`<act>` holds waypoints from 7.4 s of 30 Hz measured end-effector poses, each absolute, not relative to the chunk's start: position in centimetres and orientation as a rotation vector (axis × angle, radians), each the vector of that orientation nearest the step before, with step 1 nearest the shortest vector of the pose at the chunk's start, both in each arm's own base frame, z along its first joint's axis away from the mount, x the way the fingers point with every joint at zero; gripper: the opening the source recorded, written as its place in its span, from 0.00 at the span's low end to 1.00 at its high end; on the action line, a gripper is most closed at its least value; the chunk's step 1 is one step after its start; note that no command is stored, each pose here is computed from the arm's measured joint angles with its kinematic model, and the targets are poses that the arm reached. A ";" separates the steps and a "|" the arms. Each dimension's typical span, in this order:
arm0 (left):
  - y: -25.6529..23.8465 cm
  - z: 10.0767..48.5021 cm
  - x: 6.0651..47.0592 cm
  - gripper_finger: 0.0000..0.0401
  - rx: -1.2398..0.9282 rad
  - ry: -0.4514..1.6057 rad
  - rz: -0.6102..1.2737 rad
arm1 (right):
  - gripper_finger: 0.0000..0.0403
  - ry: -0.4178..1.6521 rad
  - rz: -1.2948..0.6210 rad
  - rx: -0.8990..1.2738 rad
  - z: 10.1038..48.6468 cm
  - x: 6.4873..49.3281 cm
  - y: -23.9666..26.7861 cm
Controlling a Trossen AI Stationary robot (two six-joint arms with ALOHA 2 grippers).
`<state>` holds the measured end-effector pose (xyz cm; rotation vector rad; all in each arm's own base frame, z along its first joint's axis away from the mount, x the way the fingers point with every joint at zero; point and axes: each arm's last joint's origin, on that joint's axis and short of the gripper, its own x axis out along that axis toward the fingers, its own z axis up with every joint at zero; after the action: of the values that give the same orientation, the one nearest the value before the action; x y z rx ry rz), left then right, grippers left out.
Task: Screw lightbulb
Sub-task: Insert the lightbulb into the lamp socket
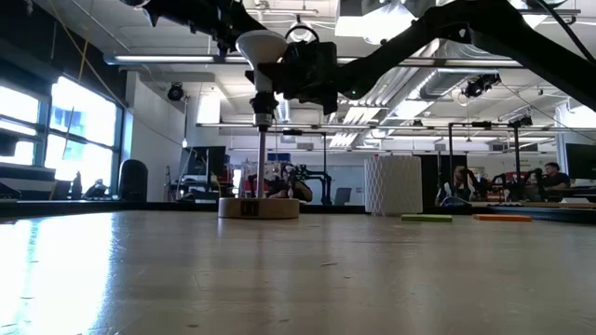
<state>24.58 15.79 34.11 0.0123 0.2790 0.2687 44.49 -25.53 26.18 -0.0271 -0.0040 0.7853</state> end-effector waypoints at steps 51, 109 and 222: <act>6.8 24.3 16.3 0.43 0.091 0.102 0.414 | 0.29 0.207 0.249 0.066 32.1 30.5 -14.6; 0.9 16.4 23.7 0.43 -0.107 0.382 0.176 | 0.60 0.979 0.074 0.270 12.9 26.7 -1.7; 1.5 17.0 23.9 0.43 -0.017 0.322 0.186 | 0.30 0.482 0.010 -0.007 21.7 29.8 -0.9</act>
<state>23.89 1.51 17.04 -0.0174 0.3219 0.1863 29.77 -0.88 21.65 -0.0074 0.4815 0.0096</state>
